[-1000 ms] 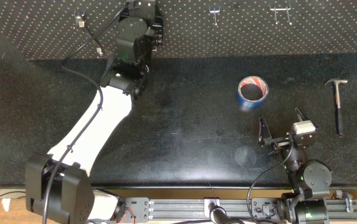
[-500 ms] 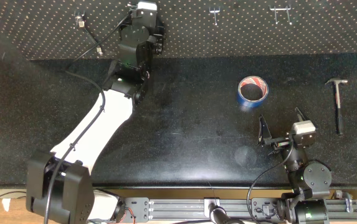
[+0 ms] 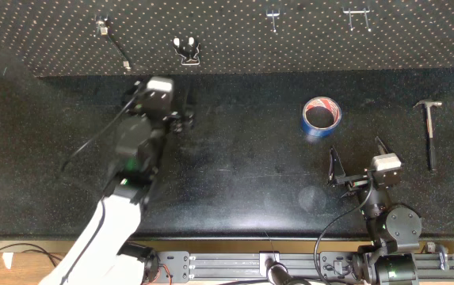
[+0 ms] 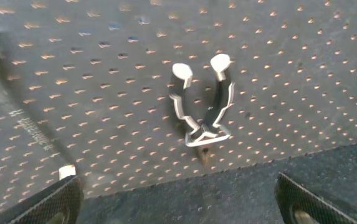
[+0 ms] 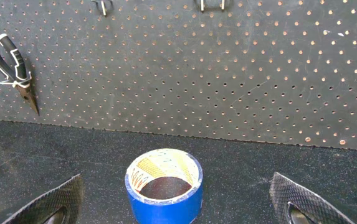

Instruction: Place Tools Onto Pegboard

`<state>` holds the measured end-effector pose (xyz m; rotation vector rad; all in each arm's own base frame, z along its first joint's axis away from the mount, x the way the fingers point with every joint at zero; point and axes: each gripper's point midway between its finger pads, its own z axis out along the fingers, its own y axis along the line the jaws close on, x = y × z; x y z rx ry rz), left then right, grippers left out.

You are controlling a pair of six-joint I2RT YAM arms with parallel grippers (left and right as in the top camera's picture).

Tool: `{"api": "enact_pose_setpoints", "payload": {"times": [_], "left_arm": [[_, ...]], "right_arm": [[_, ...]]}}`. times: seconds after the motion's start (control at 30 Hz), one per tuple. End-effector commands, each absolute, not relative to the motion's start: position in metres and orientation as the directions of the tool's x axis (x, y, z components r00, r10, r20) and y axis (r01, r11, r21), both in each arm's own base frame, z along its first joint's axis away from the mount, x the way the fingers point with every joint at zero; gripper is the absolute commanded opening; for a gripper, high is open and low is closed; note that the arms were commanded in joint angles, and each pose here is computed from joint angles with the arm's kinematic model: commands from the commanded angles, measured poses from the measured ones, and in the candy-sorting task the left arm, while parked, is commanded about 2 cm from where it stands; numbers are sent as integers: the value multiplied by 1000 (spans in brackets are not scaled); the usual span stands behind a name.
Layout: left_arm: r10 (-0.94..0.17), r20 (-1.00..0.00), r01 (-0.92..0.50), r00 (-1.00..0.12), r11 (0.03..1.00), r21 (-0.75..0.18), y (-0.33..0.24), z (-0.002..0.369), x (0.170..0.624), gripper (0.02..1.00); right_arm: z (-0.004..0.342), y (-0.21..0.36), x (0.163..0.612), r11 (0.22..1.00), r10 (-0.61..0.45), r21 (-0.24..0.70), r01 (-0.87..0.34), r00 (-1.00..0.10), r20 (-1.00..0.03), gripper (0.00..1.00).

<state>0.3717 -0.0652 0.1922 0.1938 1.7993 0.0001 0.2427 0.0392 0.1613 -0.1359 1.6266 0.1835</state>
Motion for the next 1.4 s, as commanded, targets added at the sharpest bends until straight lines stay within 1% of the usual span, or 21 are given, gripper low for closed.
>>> {"api": "enact_pose_setpoints", "payload": {"times": [0.03,0.1,0.2,0.47,0.53,0.57,0.6,0.63,0.77,0.93,1.0,1.03,1.1,1.13,1.4], "left_arm": [[93,-991,132,-101,988,79,-36,216,335,998],[85,-995,94,-50,992,81,-24,220,319,996],[83,-995,39,55,996,85,-8,228,294,996],[83,-985,25,154,996,88,-6,215,261,996],[83,-988,28,128,996,87,-7,208,258,993],[83,-994,33,77,996,86,-7,195,256,996],[83,-995,35,52,996,85,-7,189,255,996],[83,-997,40,-2,996,83,-7,175,250,996],[83,-994,45,-68,996,80,-7,157,246,996],[81,-994,41,-75,996,78,-6,156,246,996],[-6,-997,35,-78,999,-9,-6,156,246,996],[-27,-997,32,-79,999,-30,-6,156,246,998],[-31,-996,12,-79,999,-33,-2,156,246,996],[-49,-996,-1,-79,999,-49,0,155,246,996],[-51,-996,-41,-75,998,-48,9,156,246,996]], "right_arm": [[160,41,242,977,31,44,-207,-68,-997,976],[160,41,242,977,31,44,-207,-67,-997,978],[160,41,242,977,31,44,-207,-67,-997,976],[160,41,242,977,31,44,-207,-68,-997,976],[160,41,242,977,31,44,-207,-67,-997,974],[160,41,242,977,31,44,-207,-67,-997,976],[160,41,242,977,31,44,-207,-67,-997,976],[160,41,242,977,31,44,-207,-68,-997,976],[160,41,242,977,31,44,-207,-67,-997,976],[160,41,242,977,31,44,-207,-67,-997,976],[160,41,242,977,31,44,-207,-67,-997,976],[160,41,242,977,31,44,-207,-68,-997,976],[160,41,242,977,31,44,-207,-68,-997,976],[160,41,242,977,31,44,-207,-67,-997,976],[160,41,242,977,31,44,-207,-67,-997,976]]}}
